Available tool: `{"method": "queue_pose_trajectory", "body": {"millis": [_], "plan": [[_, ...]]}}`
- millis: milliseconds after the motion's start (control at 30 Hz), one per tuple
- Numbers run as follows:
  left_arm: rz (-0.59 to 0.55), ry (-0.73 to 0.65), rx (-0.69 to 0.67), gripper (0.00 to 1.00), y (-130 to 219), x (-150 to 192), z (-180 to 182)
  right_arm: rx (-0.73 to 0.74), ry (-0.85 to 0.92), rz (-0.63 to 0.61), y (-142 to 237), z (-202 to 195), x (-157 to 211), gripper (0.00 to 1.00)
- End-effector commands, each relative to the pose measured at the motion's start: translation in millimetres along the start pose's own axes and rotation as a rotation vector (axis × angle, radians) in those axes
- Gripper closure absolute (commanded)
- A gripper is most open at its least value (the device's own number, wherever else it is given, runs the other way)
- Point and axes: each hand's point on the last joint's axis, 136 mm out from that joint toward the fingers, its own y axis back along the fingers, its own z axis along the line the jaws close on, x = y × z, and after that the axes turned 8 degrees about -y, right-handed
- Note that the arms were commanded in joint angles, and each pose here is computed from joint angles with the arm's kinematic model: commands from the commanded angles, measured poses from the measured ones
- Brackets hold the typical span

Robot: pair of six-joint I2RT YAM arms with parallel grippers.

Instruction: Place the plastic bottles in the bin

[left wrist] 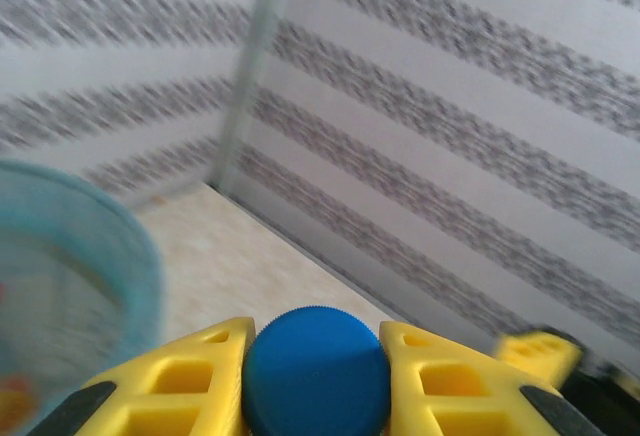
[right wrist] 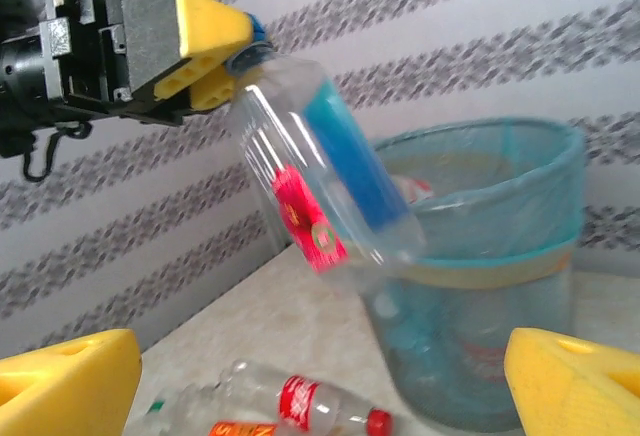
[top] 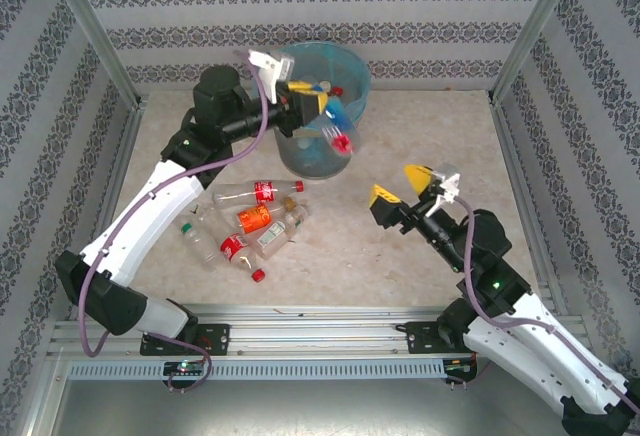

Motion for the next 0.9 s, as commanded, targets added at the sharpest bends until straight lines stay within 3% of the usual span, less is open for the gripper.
{"method": "queue_pose_trajectory", "body": {"millis": [0,233,333,567,867], "plan": [[-0.114,-0.184,-0.253,1.00,3,-48,47,0.133,-0.003,-0.044,7,-28,6,0.06],[-0.055,-0.272,-0.367,1.00,-43,-52,104,0.204,-0.033,-0.061,21,-46,15,0.05],[0.021,-0.320,-0.426,1.00,-63,-38,128,0.216,-0.058,-0.068,27,-51,20,0.05],[0.248,-0.363,-0.465,1.00,-104,28,170,0.264,-0.115,-0.082,35,-65,30,0.05],[0.489,-0.369,-0.355,1.00,-141,132,191,0.272,-0.150,-0.024,33,-70,50,0.08]]}}
